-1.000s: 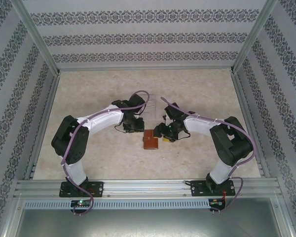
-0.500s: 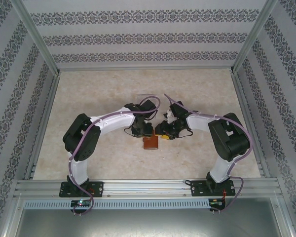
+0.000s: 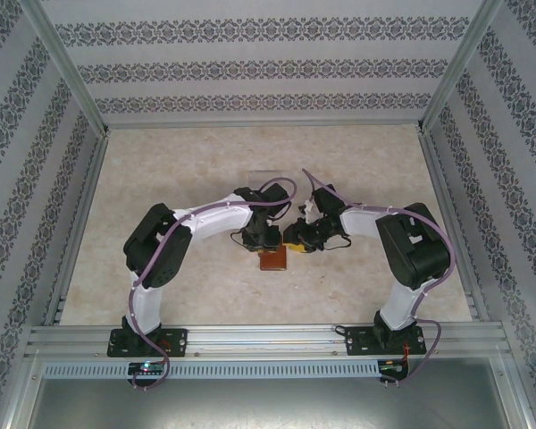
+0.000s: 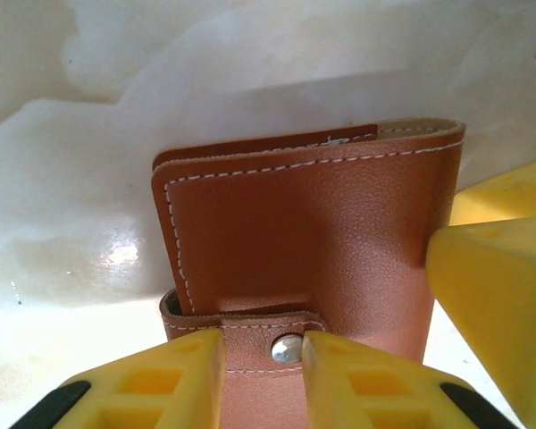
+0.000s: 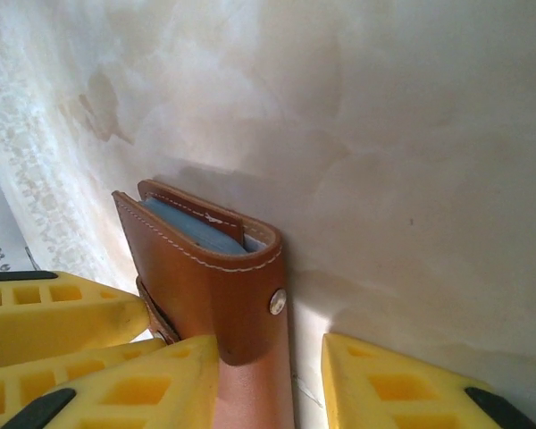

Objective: Take the credit cards out of the card holder

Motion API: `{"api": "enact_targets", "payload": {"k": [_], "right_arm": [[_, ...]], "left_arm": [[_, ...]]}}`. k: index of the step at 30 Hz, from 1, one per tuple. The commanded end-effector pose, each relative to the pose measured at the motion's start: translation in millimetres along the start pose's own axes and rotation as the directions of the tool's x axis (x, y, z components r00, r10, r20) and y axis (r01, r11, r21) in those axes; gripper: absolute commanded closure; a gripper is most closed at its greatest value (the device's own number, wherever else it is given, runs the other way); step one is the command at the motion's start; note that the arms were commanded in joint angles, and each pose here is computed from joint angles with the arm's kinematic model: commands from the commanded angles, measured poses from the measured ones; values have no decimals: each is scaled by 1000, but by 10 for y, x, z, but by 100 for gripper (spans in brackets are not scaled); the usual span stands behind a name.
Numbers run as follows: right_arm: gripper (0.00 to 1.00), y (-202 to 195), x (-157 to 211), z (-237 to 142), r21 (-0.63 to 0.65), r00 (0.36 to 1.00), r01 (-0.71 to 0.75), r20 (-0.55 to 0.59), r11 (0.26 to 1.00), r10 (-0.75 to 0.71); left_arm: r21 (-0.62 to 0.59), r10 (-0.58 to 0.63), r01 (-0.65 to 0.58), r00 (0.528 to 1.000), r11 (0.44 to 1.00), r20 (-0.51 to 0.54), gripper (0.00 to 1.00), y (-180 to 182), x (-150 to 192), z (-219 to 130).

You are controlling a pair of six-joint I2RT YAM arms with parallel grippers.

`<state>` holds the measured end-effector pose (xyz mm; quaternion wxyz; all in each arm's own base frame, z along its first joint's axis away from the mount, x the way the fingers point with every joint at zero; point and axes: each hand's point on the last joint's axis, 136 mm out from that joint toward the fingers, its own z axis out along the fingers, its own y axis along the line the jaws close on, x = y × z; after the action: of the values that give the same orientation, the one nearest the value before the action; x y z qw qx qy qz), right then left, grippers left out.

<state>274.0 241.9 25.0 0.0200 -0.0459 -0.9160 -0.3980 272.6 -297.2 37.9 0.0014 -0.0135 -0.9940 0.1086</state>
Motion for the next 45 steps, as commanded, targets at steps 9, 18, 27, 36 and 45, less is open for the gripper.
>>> {"api": "enact_targets", "payload": {"k": [9,18,27,36,45], "right_arm": [[69,8,110,288,-53,999,9,-53,999,-12],[79,-42,129,287,-31,999,-4,-50,1000,2],[87,-46,128,281,-19,999,-6,-48,1000,5],[88,-65,125,251,3,999,2,-44,1000,-1],[88,-98,121,199,37,999,8,-39,999,-7]], "left_arm": [[-23,37,-38,998,999,-48,64,-35,132,106],[-49,52,-56,995,997,-80,57,1,166,196],[-72,57,-62,996,995,-64,72,28,138,140],[-93,70,-70,998,993,-8,86,46,66,-46],[-100,72,-67,996,993,44,89,122,-4,-274]]}}
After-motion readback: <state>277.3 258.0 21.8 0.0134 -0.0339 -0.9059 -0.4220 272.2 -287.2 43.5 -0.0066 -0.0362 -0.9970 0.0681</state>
